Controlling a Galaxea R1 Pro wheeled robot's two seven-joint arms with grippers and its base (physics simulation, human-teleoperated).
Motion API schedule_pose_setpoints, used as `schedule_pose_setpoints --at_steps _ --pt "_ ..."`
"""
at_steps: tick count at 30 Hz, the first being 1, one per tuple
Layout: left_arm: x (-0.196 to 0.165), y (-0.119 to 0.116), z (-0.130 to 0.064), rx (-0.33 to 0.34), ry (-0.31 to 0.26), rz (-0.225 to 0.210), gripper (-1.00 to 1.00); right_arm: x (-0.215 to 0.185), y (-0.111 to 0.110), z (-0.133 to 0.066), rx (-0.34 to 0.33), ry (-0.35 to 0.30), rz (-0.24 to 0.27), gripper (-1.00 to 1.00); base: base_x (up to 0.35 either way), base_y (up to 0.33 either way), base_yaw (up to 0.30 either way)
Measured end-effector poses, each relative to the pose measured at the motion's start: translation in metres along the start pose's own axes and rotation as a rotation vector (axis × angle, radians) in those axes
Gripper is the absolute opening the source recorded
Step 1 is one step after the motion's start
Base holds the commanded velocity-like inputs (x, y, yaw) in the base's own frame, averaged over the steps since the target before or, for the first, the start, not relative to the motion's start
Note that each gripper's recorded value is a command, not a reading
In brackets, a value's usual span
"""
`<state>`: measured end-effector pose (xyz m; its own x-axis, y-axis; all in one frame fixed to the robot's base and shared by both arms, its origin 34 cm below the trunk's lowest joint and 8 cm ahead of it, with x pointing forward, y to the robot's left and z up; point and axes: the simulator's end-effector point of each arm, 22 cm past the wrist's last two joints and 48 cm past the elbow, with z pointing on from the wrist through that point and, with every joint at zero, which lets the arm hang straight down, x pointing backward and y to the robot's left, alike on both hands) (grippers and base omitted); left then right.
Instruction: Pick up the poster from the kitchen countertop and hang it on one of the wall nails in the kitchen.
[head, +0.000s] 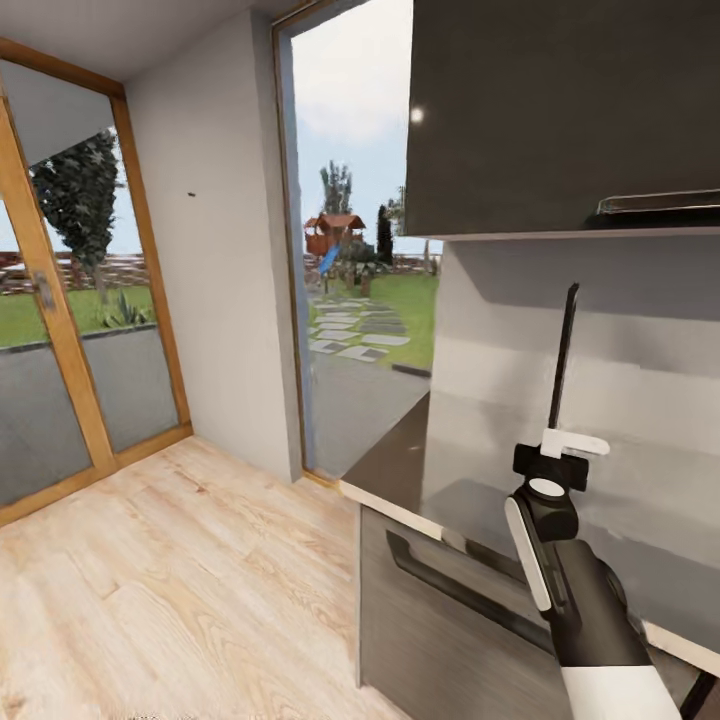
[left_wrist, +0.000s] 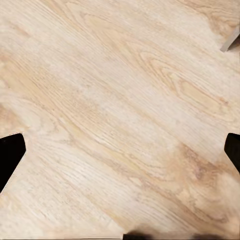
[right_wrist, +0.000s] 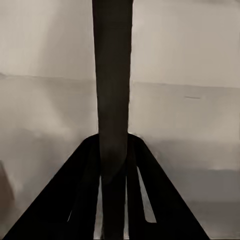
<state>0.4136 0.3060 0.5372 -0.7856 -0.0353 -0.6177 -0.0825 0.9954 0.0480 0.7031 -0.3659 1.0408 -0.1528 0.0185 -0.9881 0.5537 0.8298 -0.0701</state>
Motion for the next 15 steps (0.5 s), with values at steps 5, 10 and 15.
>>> schedule_pose_setpoints --at_steps 5,10,15 --pt "-0.0009 0.0001 -0.0001 0.000 -0.002 0.000 1.00 -0.0007 -0.0004 -0.0006 0.000 -0.001 0.001 -1.00 -0.018 0.277 0.275" --pt "-0.0024 0.0066 0.0001 -0.008 -0.005 0.004 1.00 -0.0019 -0.0006 -0.0011 0.000 -0.003 0.002 -1.00 -0.045 0.285 0.275" --pt "-0.0029 0.0097 -0.0001 -0.011 -0.007 0.007 1.00 -0.0027 -0.0010 -0.0016 0.000 -0.004 0.003 -1.00 -0.093 0.286 0.275"
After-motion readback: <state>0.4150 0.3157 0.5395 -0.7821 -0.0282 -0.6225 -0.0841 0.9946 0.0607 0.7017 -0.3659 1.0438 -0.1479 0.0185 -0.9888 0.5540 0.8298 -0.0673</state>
